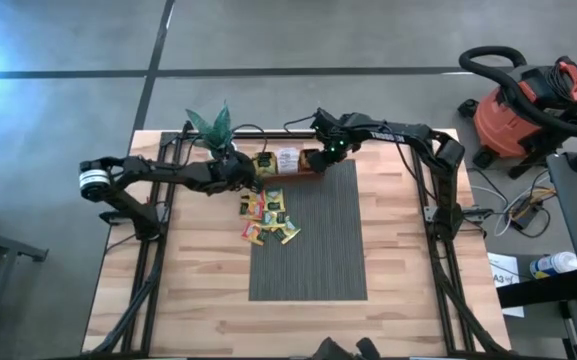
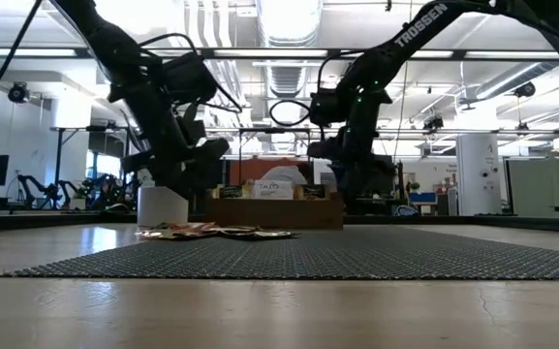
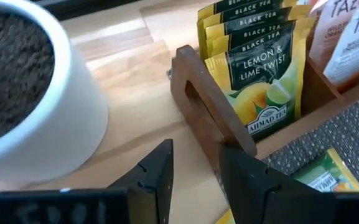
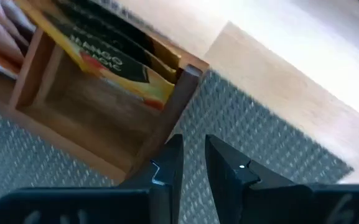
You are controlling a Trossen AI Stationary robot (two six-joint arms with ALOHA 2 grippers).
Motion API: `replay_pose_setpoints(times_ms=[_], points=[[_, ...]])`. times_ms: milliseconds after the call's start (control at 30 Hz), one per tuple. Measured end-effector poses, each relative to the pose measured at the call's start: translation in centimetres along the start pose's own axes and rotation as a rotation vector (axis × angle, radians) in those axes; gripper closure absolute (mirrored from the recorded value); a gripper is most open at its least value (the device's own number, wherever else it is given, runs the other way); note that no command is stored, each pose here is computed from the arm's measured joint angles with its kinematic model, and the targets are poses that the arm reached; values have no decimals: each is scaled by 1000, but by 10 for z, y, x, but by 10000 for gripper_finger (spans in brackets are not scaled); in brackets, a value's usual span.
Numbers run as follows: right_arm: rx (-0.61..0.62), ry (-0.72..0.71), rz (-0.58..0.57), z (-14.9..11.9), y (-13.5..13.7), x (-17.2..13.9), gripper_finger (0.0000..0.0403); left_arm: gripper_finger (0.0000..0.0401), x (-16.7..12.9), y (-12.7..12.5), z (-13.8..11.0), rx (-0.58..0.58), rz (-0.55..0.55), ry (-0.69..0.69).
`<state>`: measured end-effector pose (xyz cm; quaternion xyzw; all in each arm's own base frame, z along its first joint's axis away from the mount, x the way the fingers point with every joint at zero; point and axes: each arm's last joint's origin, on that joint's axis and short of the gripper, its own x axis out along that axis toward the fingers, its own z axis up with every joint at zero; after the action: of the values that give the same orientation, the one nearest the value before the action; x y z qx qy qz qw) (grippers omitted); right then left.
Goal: Pick & Place Tea
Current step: Adjust the wooden organizer on the table, then put the bottom orange tea bag into the right compartment of the wooden organizer
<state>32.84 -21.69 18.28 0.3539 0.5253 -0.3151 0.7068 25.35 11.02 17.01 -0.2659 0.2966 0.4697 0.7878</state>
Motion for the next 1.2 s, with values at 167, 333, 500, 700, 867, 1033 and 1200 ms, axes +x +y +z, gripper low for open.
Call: replay_pose_setpoints(times_ms=[167,333,500,700,867,1033,1200], points=[[-16,-10,-49,-4,-2,-12,335,278,1,-5,6,8,-20,-25],[-39,-36,-94,-8,-3,-27,335,278,-3,-6,11,26,-28,-55],[-84,-46,-96,-10,-4,-37,335,278,-7,-3,12,43,-23,-58],[-150,-19,-9,-14,1,-46,335,278,-23,2,8,77,-14,-8],[-231,-30,25,-21,13,-53,335,278,-50,2,4,171,-80,-40],[-273,-35,37,-27,25,-55,335,278,-74,3,-3,283,-164,-86],[-273,-34,30,-35,39,-53,335,278,-87,11,-22,349,-224,-92]])
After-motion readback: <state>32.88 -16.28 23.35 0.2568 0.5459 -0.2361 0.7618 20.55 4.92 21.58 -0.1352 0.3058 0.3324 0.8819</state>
